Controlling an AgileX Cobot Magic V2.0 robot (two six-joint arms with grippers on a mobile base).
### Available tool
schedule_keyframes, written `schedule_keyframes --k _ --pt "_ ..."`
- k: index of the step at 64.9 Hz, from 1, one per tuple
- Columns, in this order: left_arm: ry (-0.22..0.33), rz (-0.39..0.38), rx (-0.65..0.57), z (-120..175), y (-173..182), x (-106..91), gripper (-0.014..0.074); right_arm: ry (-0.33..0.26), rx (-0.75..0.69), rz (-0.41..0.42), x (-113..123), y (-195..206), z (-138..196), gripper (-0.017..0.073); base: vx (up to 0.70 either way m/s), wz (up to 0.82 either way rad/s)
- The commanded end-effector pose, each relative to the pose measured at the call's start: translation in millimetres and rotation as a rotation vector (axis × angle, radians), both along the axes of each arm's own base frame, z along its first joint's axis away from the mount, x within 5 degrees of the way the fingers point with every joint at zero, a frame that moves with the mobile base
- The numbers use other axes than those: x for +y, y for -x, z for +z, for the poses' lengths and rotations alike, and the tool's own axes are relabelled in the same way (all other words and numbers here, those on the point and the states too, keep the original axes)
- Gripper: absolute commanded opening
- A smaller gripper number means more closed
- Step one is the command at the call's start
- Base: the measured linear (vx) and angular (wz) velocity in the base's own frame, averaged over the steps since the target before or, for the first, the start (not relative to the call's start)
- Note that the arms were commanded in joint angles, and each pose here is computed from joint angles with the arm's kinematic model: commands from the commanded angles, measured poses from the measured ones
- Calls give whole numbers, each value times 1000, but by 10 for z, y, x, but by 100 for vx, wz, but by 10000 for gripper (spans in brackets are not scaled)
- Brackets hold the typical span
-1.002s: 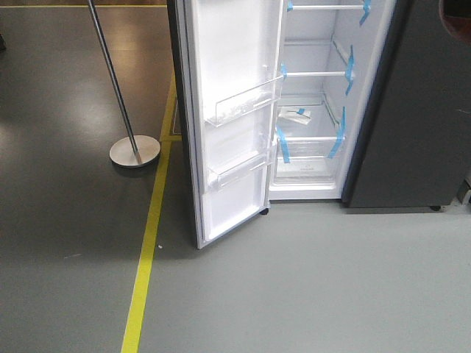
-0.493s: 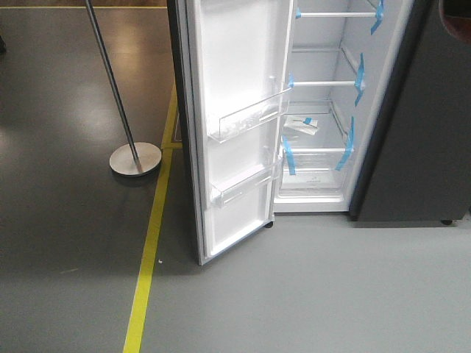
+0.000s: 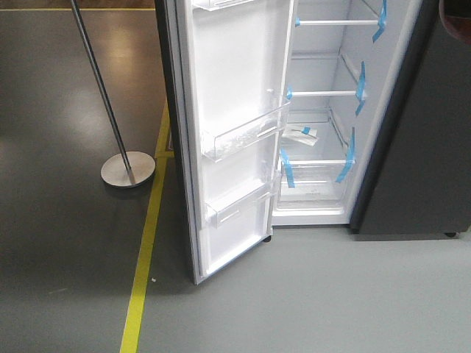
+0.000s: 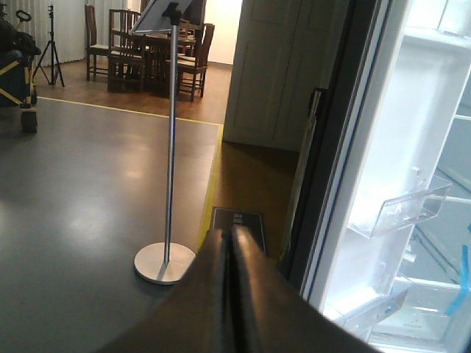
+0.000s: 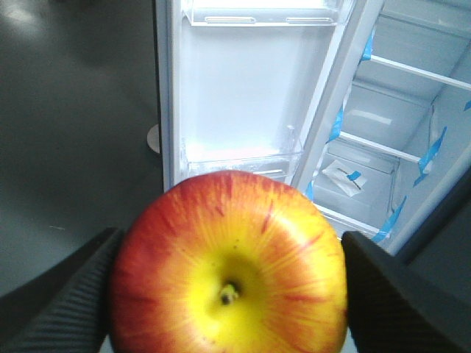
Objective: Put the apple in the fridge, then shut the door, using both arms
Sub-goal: 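Hold the apple while driving up to the open fridge door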
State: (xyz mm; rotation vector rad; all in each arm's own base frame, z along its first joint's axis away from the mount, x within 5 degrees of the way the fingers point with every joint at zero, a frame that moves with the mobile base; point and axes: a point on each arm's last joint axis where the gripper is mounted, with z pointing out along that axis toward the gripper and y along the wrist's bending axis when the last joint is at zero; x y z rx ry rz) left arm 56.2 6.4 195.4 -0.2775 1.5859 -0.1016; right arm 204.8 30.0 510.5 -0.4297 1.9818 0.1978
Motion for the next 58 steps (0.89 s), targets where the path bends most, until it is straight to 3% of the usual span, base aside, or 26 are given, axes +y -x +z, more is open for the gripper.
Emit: schedule_keyframes --k 1,58 --pt "1 -6 -111 140 21 -8 -7 -31 -126 -13 -4 97 193 70 15 -2" --pt "1 -6 -111 140 21 -8 -7 -31 -126 -13 -4 97 193 70 11 3"
